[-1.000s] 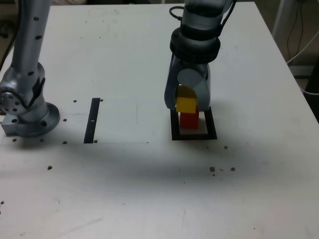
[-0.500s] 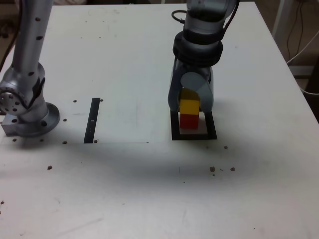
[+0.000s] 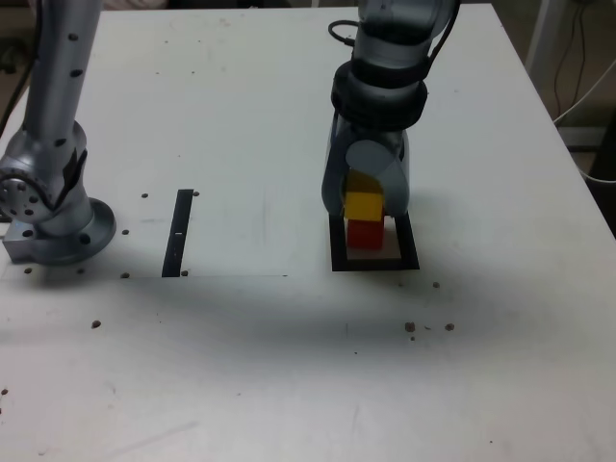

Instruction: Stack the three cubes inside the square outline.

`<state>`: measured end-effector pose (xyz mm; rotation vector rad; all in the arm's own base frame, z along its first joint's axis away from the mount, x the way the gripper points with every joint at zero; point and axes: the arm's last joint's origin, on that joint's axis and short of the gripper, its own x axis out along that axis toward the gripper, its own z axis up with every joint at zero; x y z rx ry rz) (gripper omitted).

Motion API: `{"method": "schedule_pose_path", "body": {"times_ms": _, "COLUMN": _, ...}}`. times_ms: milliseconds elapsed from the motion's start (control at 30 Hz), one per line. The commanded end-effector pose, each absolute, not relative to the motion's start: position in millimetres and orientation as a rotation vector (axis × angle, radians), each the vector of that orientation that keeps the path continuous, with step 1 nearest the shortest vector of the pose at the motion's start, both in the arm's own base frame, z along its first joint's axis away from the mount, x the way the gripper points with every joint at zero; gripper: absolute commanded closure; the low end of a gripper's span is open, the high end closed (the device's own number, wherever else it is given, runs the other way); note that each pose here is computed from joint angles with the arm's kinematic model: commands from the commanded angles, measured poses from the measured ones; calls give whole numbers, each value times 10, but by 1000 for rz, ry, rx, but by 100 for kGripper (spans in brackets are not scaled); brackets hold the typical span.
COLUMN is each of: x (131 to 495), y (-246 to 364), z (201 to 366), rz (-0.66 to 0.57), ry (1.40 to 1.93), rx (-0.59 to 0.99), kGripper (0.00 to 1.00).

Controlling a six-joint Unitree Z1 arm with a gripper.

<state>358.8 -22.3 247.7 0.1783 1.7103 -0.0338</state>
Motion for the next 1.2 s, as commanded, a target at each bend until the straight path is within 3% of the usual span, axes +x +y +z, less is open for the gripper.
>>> {"method": "schedule_pose_path", "body": {"times_ms": 0, "x": 3598, "y": -203, "z": 2471, "rz": -23, "ry": 1714, "rx": 181, "kGripper": 31}}
{"method": "schedule_pose_path", "body": {"times_ms": 133, "x": 3576, "y": -195, "z": 2469, "rz": -18, "ry": 1726, "rx": 186, "kGripper": 10}}
{"method": "schedule_pose_path", "body": {"times_ms": 233, "x": 3564, "y": -195, "z": 2473, "rz": -19, "ry": 1729, "rx": 186, "kGripper": 2}}
{"method": "schedule_pose_path", "body": {"times_ms": 600, "x": 3535, "y": -205, "z": 2533, "rz": -57, "ry": 1709, "rx": 179, "kGripper": 1}}
{"method": "schedule_pose_path", "body": {"times_ms": 867, "x": 3414, "y": -211, "z": 2810, "rz": -104, "ry": 1658, "rx": 184, "kGripper": 1}}
{"method": "schedule_pose_path", "body": {"times_ms": 1033, "x": 3317, "y": -55, "z": 2994, "rz": -79, "ry": 1652, "rx": 202, "kGripper": 1}}
{"method": "schedule_pose_path", "body": {"times_ms": 1167, "x": 3252, "y": 173, "z": 3044, "rz": -50, "ry": 1651, "rx": 188, "kGripper": 1}}
